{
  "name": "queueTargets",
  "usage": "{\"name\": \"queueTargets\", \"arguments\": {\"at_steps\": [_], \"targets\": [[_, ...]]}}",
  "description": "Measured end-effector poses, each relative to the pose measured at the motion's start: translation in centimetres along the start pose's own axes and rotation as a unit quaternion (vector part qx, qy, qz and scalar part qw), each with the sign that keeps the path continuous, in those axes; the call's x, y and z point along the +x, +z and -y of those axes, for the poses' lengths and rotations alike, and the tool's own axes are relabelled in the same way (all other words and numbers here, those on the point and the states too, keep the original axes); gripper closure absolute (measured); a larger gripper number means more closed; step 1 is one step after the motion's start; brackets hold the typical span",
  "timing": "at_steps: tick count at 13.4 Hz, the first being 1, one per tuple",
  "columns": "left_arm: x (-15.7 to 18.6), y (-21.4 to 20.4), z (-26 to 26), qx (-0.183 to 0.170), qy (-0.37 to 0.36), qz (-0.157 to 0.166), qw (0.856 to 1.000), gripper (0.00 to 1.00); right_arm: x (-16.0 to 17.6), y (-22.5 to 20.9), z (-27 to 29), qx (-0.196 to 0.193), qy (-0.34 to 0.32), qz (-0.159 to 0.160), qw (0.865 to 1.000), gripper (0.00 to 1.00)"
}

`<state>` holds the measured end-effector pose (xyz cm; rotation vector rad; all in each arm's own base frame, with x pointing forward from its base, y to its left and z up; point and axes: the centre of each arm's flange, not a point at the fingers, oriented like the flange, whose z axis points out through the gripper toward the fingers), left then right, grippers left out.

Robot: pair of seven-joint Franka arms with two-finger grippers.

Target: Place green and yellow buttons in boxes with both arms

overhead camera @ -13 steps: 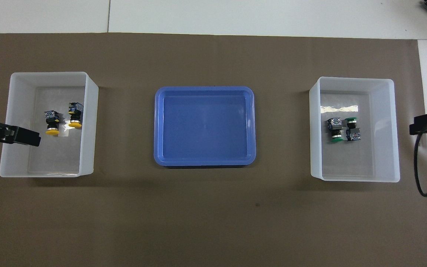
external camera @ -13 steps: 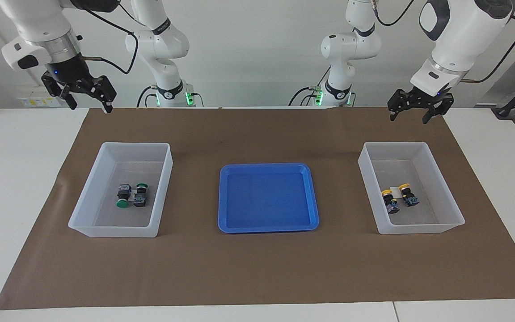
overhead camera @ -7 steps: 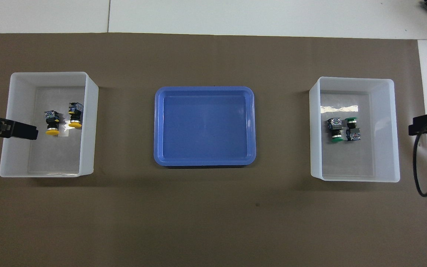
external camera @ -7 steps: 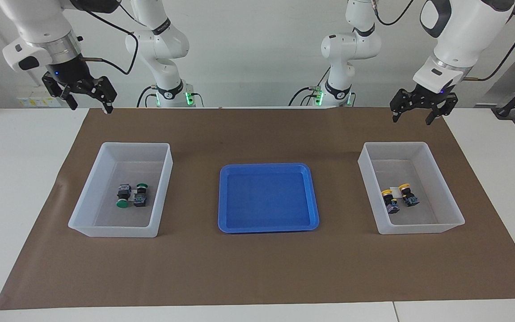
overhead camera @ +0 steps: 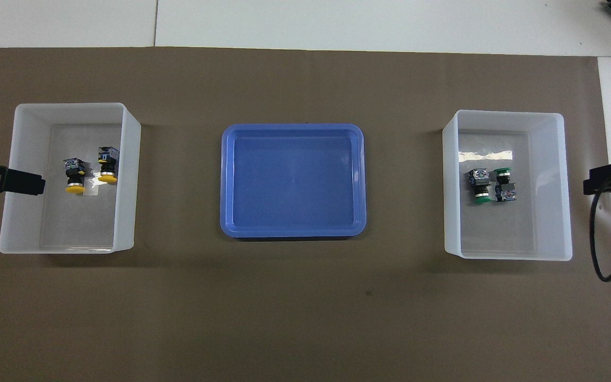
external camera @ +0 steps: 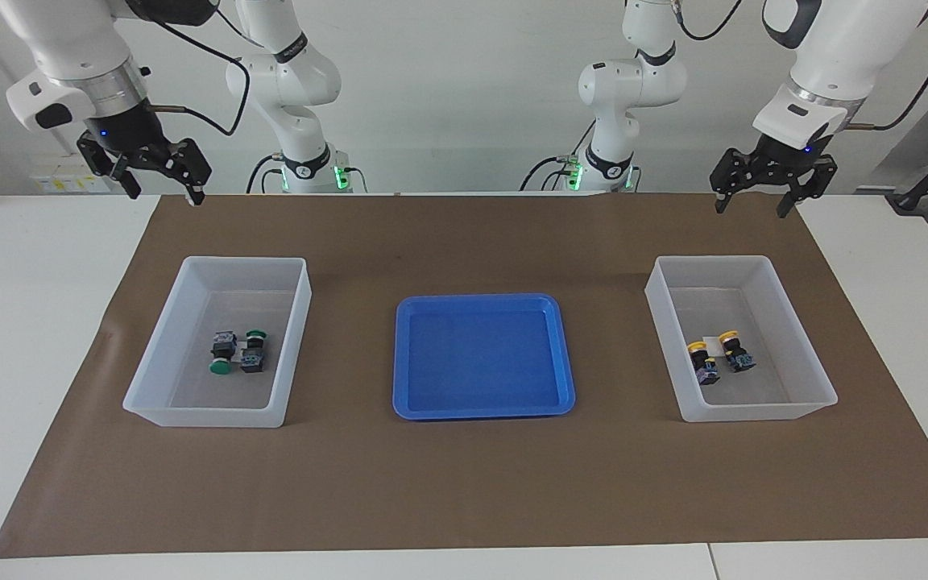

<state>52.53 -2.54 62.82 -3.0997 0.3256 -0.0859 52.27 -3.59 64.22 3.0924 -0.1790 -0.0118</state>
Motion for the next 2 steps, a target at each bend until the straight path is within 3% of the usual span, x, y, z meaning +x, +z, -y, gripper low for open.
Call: {"name": "queueTargets", "arguments": {"at_steps": [2], "targets": [[-0.06, -0.05, -0.01, 0.0, 0.0, 0.001, 1.0, 0.0, -0.03, 0.01, -0.06, 0.0, 0.001, 0.001, 1.0, 0.0]]}}
